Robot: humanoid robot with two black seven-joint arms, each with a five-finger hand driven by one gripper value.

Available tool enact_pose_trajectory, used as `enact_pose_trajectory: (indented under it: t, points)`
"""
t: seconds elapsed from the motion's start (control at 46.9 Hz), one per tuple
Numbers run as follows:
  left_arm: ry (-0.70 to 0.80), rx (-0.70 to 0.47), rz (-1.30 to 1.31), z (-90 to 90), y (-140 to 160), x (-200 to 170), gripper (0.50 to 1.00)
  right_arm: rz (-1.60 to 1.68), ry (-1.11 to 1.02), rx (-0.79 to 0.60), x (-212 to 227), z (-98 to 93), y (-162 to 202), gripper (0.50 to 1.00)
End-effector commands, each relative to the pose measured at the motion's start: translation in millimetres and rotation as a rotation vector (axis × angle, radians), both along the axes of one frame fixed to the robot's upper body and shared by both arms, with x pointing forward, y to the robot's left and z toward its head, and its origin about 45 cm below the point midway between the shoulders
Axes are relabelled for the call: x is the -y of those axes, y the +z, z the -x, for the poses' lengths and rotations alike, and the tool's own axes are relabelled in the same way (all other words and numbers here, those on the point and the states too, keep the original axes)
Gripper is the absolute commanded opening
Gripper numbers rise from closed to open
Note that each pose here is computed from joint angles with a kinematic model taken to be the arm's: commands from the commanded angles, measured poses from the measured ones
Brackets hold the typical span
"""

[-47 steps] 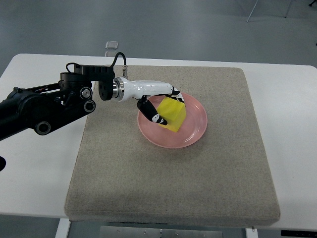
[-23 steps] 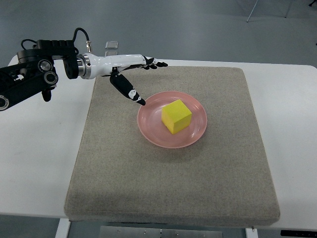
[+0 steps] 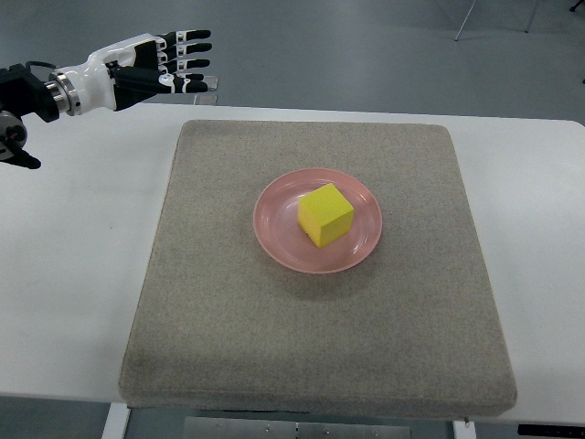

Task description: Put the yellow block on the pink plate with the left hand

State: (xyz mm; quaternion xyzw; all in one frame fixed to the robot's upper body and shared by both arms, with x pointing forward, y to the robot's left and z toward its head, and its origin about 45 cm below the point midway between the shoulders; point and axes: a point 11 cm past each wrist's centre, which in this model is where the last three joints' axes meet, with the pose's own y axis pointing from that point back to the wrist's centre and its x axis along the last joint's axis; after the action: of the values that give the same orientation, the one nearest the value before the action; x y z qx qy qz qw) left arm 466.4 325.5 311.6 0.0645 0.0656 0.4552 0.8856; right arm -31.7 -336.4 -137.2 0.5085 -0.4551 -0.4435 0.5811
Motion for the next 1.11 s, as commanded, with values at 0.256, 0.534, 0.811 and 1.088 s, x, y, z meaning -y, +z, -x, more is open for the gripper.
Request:
enact_pose_trajectory:
  t: [0.256, 0.534, 0.811, 1.088]
  points:
    - [0.059, -0.132, 0.290, 7.2, -12, -15, 0.996, 0.000, 0.000, 0.000, 0, 0.0, 0, 0.924]
    - [0.124, -0.297, 0.488, 20.7, -46, -23, 0.994, 0.000, 0.000, 0.000, 0, 0.0, 0, 0.924]
    - [0.152, -0.352, 0.513, 28.7, -75, -22, 0.996, 0.000, 0.000, 0.000, 0, 0.0, 0, 0.924]
    - [0.152, -0.311, 0.556, 20.6, -54, -27, 0.996, -0.008, -0.001, -0.003, -1, 1.1, 0, 0.924]
